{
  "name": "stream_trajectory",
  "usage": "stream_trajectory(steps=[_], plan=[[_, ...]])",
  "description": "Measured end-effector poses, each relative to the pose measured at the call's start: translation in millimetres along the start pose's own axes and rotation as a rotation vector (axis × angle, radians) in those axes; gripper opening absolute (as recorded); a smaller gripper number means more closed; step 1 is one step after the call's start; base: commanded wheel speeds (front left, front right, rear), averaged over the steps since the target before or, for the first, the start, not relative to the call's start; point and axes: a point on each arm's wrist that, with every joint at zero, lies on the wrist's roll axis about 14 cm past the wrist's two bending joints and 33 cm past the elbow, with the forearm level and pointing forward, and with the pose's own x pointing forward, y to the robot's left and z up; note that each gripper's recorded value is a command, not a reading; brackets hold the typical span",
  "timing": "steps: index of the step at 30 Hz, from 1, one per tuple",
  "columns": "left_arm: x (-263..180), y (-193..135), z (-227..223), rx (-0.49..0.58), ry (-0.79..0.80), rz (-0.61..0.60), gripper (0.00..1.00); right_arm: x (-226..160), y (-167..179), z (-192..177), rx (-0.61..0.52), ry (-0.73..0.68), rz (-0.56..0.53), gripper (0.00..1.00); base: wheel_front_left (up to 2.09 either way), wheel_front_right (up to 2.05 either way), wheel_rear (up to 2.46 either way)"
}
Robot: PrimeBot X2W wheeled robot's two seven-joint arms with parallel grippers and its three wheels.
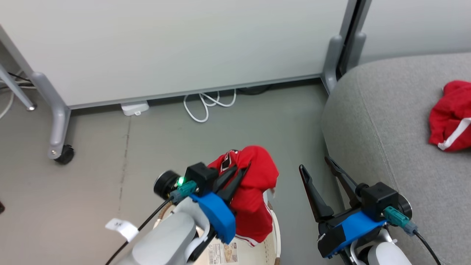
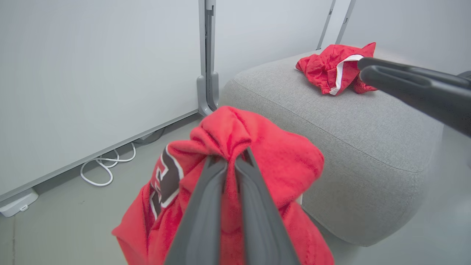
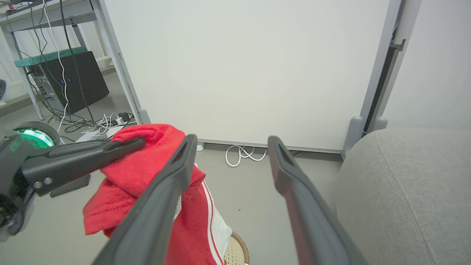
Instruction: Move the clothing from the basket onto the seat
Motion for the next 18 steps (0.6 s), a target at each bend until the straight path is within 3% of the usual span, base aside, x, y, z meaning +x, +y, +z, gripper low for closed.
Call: stream_trajectory(steps=[10,18], plan=[[3,-8,83,0.165,-0.161,-0.038,0.00,-5,25,2,0.006,0.009,0.064,1.00,0.00,0.00,0.00],[10,-18,126,0.213,-0.232,-0.066,0.00,-4,36,2,0.001,0.019,0.097,1.00,0.00,0.00,0.00]])
